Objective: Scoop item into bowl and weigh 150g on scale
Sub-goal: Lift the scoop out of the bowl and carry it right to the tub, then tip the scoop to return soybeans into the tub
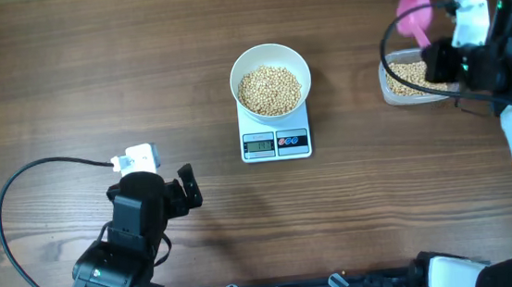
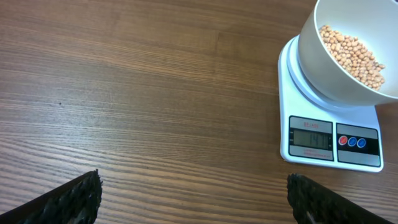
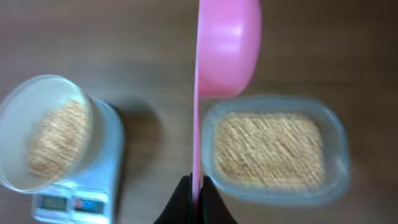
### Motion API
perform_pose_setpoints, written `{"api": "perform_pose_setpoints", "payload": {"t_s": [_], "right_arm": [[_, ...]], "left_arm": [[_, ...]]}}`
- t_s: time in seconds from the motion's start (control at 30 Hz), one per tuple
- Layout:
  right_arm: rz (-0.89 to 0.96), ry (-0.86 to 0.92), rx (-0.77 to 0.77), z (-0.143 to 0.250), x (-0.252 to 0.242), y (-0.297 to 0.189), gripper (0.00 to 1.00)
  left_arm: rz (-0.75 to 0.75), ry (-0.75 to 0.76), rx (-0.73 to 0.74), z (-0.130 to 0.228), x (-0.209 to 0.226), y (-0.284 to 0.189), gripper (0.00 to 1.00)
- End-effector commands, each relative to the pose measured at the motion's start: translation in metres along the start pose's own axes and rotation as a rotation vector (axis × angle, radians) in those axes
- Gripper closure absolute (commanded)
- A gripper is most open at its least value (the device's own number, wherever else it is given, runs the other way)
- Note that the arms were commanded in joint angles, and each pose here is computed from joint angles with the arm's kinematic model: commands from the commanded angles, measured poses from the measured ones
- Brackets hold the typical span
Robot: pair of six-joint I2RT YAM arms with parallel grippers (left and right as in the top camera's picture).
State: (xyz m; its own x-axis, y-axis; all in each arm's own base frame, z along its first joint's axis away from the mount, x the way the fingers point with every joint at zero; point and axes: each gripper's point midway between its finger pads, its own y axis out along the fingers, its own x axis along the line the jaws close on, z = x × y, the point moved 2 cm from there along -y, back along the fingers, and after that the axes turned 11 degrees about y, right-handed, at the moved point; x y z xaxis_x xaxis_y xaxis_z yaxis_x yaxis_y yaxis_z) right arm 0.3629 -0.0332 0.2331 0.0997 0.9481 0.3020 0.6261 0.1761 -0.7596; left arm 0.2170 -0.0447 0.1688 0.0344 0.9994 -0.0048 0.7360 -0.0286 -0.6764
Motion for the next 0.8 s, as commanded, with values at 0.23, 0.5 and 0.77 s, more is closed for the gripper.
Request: {"api": "perform_pose_setpoints", "payload": {"t_s": [0.23, 0.5, 0.77], "right_arm": [[0.302, -0.125, 0.173, 0.028, -0.056, 0.010, 0.96], [0.299, -0.097, 0.366, 0.061, -0.067, 0.038, 0.96], [0.223, -0.071, 0.389, 0.067, -0.059, 0.050, 0.96]], "left_arm": [[-0.018, 0.008, 0.000, 0.001, 0.003, 0.001, 0.00], [-0.018, 0.008, 0.000, 0.001, 0.003, 0.001, 0.00], [-0.018, 0.008, 0.000, 0.001, 0.003, 0.001, 0.00]]}}
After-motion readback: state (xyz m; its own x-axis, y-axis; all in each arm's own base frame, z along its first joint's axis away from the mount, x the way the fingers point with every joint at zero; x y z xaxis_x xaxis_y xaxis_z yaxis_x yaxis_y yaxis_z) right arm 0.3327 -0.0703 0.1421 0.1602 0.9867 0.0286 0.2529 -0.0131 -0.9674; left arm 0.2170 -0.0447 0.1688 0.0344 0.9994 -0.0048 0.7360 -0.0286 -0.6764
